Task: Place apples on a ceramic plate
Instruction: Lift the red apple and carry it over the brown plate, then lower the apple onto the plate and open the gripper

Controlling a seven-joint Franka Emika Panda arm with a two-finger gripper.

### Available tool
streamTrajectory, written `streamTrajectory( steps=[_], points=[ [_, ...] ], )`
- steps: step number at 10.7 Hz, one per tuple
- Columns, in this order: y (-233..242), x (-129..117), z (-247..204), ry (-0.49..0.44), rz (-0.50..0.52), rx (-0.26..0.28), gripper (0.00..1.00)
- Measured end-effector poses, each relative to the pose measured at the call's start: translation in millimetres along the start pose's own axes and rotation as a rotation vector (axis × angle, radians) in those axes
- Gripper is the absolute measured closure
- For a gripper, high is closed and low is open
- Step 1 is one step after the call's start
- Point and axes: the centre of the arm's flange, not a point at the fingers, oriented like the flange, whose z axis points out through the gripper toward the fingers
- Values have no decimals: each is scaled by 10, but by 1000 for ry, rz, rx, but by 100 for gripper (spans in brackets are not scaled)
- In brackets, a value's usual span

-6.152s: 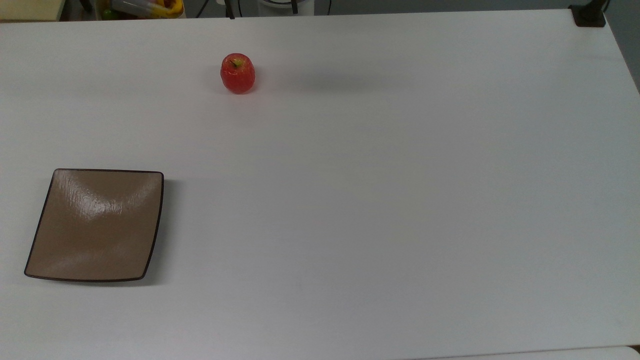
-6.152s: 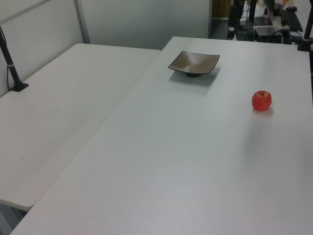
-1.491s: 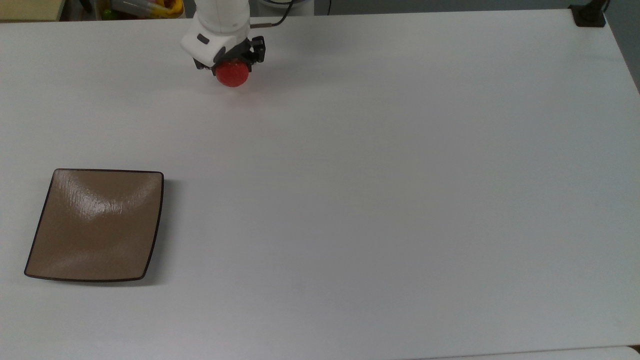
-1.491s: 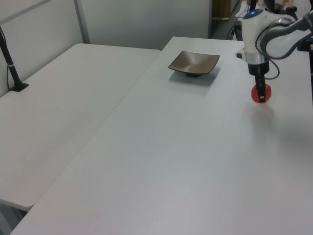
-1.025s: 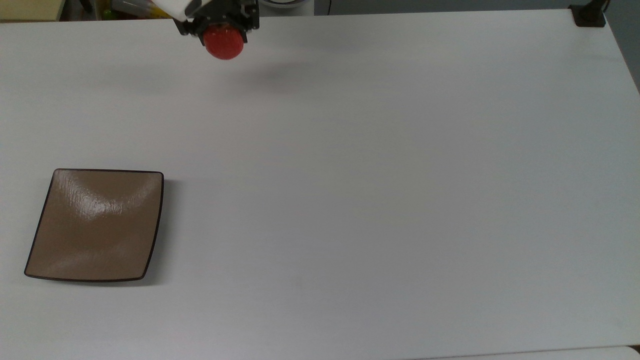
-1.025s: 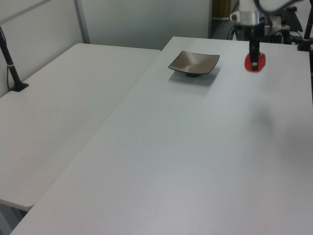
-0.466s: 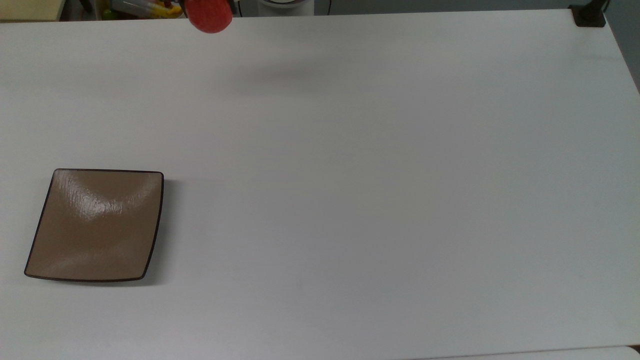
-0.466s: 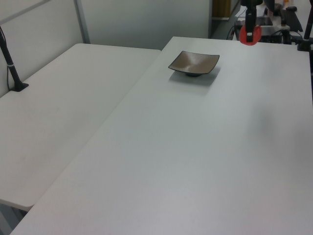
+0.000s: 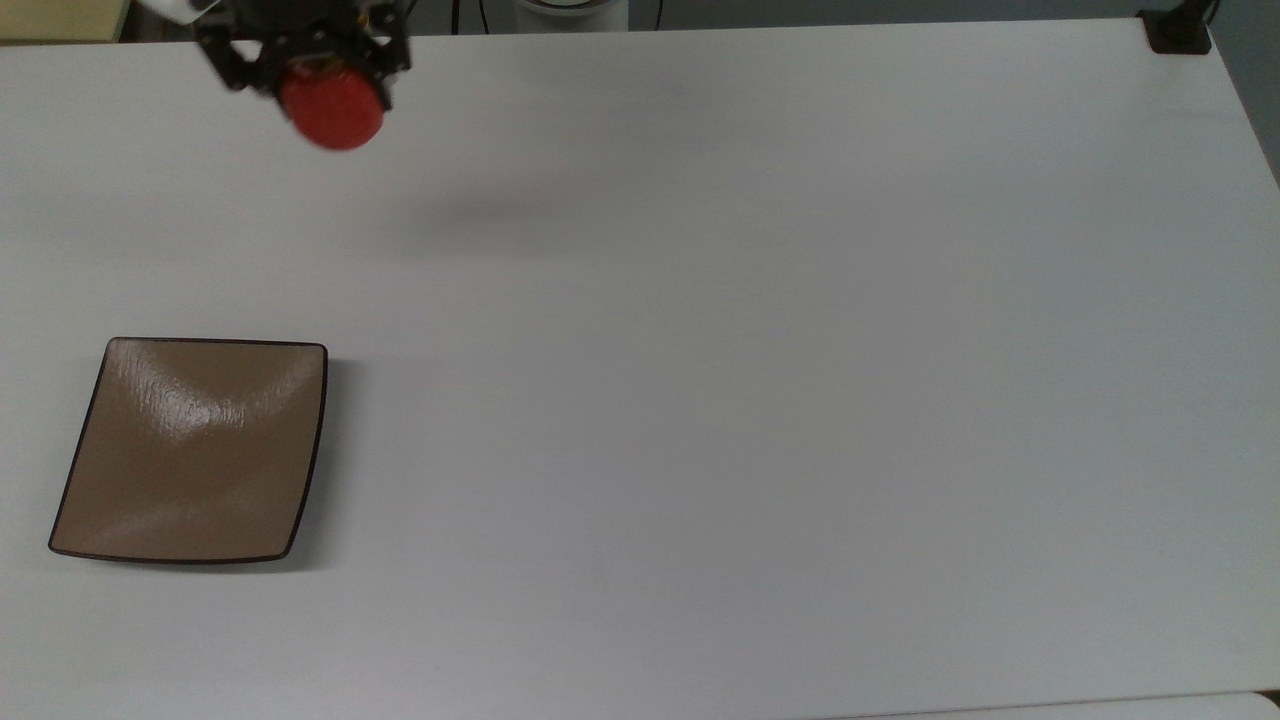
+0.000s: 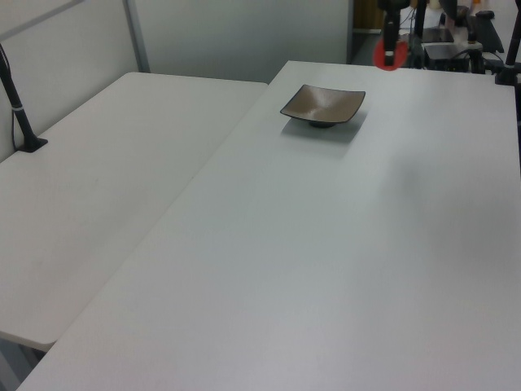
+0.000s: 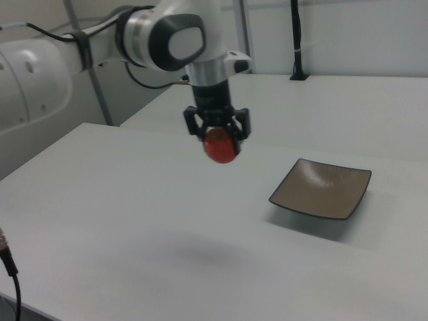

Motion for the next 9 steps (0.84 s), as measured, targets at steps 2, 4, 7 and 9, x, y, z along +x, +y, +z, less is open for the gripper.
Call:
streamTrajectory(
  steps=[2, 4, 7, 9],
  points=[
    [367, 276, 186, 128, -38, -59, 25],
    [620, 521, 502, 226, -64, -121, 25],
    [918, 760, 1019, 324, -52, -188, 25],
    [1009, 889, 1398, 363, -50, -215, 25]
  ],
)
